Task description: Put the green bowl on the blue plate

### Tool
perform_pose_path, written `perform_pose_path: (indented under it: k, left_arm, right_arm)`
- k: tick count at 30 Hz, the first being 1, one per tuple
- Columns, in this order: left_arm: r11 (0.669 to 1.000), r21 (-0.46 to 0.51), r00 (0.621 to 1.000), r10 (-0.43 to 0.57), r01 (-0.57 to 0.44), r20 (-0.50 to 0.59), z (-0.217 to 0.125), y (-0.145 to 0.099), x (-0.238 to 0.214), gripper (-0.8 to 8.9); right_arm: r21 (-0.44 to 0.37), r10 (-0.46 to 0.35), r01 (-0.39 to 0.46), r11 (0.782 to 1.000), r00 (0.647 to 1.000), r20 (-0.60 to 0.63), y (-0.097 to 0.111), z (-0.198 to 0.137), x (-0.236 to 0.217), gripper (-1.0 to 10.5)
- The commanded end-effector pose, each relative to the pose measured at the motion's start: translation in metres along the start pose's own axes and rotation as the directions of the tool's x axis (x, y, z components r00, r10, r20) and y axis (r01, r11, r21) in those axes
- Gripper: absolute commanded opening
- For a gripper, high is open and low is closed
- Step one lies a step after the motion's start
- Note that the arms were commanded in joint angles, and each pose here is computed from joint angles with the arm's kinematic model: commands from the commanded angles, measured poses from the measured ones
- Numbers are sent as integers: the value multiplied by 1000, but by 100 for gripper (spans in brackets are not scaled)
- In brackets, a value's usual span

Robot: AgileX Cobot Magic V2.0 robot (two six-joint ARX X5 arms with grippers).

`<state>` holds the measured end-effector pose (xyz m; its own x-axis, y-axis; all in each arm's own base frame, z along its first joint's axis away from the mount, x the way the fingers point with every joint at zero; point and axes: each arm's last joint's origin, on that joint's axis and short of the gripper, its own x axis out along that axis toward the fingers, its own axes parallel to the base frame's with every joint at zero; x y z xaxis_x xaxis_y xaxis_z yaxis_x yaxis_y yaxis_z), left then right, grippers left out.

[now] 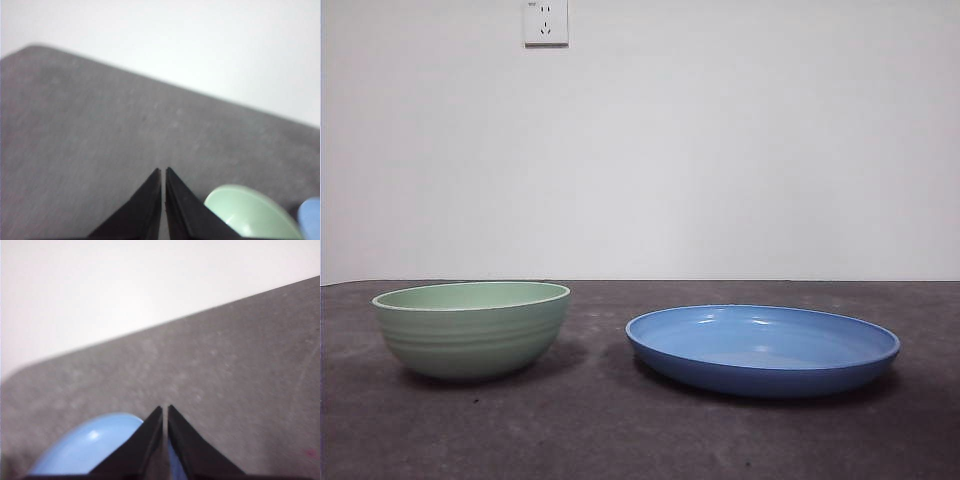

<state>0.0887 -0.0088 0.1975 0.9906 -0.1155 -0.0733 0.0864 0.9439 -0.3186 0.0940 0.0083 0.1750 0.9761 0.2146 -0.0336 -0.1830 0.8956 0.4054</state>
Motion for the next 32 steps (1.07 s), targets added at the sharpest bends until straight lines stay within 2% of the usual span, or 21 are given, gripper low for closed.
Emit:
perform_pose_path:
  k: [1,5,9,16,20,25,29,32]
  left_arm:
    - [997,-75,1000,-13,13,3,14,-6,0,15]
    - [997,-67,1000,-28,28,4,42,-16,-1,15]
    - [998,-48,999,-47,47,3,78,-30,-2,15]
    - [967,14,962,-250,253,-109,130,-55,9,15]
    - [926,15,912,-369,377,-178,152,-67,18,15]
    - [885,25,857,-444,466,-261,167,-79,29,15]
    - [851,15,811,-495,525,-312,168,-86,36,20]
    - [839,16,796,-509,543,-328,166,-89,38,30]
  right_arm:
    - [101,29,-33,994,999,43,10,20,-4,12]
    - [109,83,-89,990,994,65,26,52,-9,12]
    - [112,99,-98,989,995,4,43,87,-11,12]
    - [13,166,-166,986,971,-174,70,145,0,12]
    - [-45,208,-229,972,936,-282,84,174,10,12]
    - [-108,250,-312,944,889,-384,98,198,21,12]
    - [-107,310,-402,909,826,-470,105,200,32,12]
    - [-95,323,-428,899,794,-516,107,194,38,12]
